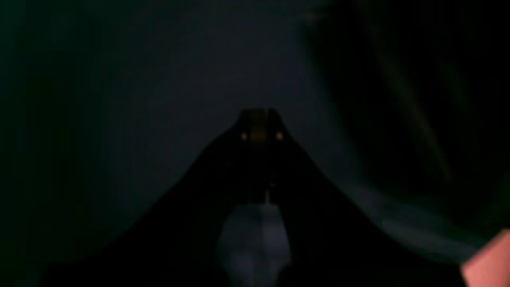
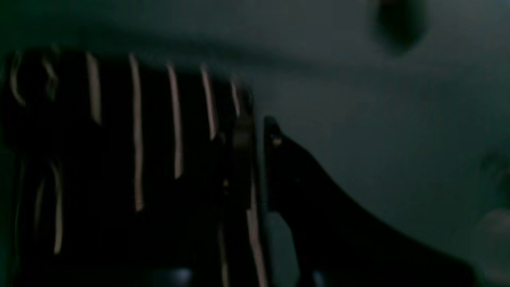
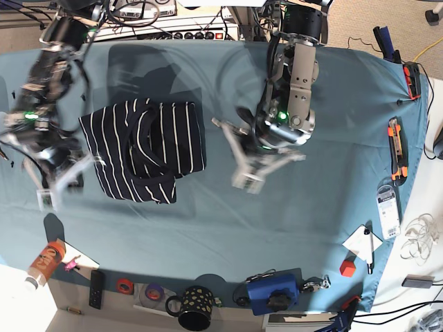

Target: Layout the t-shirt on the table in an organized manner, then fold the t-shirt properly

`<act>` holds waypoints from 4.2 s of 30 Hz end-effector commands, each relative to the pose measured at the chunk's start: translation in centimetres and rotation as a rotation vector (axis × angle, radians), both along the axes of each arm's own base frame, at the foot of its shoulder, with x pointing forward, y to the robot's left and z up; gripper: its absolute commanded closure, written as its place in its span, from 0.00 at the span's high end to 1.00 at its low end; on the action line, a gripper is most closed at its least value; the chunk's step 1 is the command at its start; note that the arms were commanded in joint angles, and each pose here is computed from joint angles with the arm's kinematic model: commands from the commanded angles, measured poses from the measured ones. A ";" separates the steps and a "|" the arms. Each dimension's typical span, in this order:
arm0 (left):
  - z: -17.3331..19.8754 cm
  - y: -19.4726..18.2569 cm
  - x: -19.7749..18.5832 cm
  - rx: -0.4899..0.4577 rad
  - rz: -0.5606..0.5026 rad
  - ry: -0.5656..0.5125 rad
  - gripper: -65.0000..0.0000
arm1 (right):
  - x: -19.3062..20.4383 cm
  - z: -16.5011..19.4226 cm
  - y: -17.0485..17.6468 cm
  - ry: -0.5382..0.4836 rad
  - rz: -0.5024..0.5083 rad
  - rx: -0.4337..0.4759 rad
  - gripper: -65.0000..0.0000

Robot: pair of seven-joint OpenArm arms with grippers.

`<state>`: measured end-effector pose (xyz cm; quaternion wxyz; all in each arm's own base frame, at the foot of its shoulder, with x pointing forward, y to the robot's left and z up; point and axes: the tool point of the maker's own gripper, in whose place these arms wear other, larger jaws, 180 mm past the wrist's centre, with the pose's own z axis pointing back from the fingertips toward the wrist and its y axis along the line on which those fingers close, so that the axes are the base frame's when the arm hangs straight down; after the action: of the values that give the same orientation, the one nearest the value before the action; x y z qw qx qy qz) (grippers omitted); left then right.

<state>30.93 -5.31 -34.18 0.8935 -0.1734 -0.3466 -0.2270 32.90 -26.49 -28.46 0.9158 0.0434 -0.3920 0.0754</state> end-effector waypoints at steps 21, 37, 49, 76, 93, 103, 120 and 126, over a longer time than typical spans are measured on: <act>3.6 -7.5 -2.1 -0.071 -0.221 -0.127 0.00 | 2.8 1.9 9.2 -0.080 0.392 0.293 0.09; 3.6 -7.5 -2.1 -0.071 -0.221 -0.126 0.00 | 5.6 -7.8 12.1 0.178 0.361 0.332 0.09; 1.8 -4.3 -1.0 0.106 -0.105 -0.103 0.00 | 4.7 1.7 11.4 -0.039 0.430 0.317 0.09; -0.1 6.5 1.8 0.296 0.258 -0.032 0.00 | -3.7 -6.5 6.9 0.093 0.284 0.222 0.05; 1.4 14.5 -5.3 0.402 0.308 -0.118 0.00 | -4.2 2.7 4.7 -0.132 0.272 0.124 0.00; -0.7 20.1 -11.1 0.493 0.402 0.049 0.00 | -11.5 -2.5 6.4 0.087 0.285 0.259 0.00; -2.9 22.3 -25.3 0.422 0.354 0.361 0.00 | -29.0 -9.0 6.6 0.572 0.231 0.329 0.00; -3.6 21.1 -30.5 0.366 0.329 0.494 0.00 | -33.9 -9.6 6.5 0.715 0.222 0.315 0.00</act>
<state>0.54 15.77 -38.03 0.9917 -0.0030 -0.0942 -0.0874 -1.16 -20.04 -38.53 0.9643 0.2457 -0.0417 0.0897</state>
